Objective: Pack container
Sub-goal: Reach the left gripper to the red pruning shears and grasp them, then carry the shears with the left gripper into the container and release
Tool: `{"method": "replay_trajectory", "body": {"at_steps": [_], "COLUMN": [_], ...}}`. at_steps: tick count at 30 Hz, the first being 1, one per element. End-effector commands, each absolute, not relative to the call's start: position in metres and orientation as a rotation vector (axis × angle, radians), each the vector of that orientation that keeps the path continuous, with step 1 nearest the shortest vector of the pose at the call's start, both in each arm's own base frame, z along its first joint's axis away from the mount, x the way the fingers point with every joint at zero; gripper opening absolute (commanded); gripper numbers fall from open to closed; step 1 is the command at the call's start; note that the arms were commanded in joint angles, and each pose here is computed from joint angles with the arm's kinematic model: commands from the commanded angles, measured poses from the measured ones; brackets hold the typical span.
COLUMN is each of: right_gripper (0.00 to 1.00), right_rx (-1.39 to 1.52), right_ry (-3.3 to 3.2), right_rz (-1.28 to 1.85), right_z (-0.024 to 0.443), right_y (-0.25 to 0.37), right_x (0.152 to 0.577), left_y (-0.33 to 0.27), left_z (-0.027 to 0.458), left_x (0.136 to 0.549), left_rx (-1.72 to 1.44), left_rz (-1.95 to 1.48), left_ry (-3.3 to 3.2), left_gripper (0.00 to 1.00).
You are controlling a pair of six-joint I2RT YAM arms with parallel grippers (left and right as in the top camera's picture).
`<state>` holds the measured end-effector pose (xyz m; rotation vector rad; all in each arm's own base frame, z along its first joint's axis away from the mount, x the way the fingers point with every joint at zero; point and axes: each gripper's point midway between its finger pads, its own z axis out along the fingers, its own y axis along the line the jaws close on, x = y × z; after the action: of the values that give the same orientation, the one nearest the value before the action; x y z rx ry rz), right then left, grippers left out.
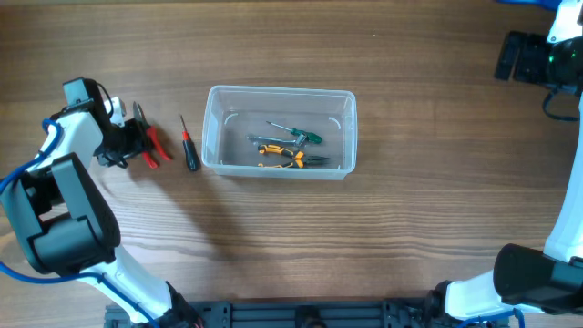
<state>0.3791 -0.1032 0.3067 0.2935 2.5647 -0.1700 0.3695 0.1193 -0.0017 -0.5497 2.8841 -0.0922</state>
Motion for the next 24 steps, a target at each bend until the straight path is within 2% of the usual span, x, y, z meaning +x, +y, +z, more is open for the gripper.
{"method": "replay_trajectory", "body": {"at_steps": [1,3,9,11,16,24], "right_gripper": [1.00,1.00,1.00,1.00,1.00,1.00], "right_rx": [0.298,0.298,0.298,0.298,0.298,0.298], "right_ry": [2.565,2.565,2.565,2.565,2.565,2.565], "right_rz": [-0.161,-0.161,-0.161,-0.161,-0.161,-0.161], "right_z": [0.306,0.306,0.306,0.306,0.306,0.306], "right_y": [-0.102,-0.102,-0.102,-0.102,-0.102,-0.102], "right_x": [0.380,0.380,0.380,0.380,0.380,0.380], "left_y": [0.104,0.103,0.104,0.109,0.130,0.128], "left_z": [-0.027,-0.027,-0.021,-0.012,0.051,0.188], "left_x": [0.359,0.357,0.359,0.366,0.403,0.453], "left_rx": [-0.529,-0.531,-0.538,-0.535,-0.513,-0.403], "left_rz": [-0.168,-0.170,-0.170,-0.147,-0.052,-0.065], "left_ry": [2.963,2.970,2.971,2.957,2.855,2.598], "left_gripper": [0.39,0.21,0.04,0.04,0.04,0.04]}}
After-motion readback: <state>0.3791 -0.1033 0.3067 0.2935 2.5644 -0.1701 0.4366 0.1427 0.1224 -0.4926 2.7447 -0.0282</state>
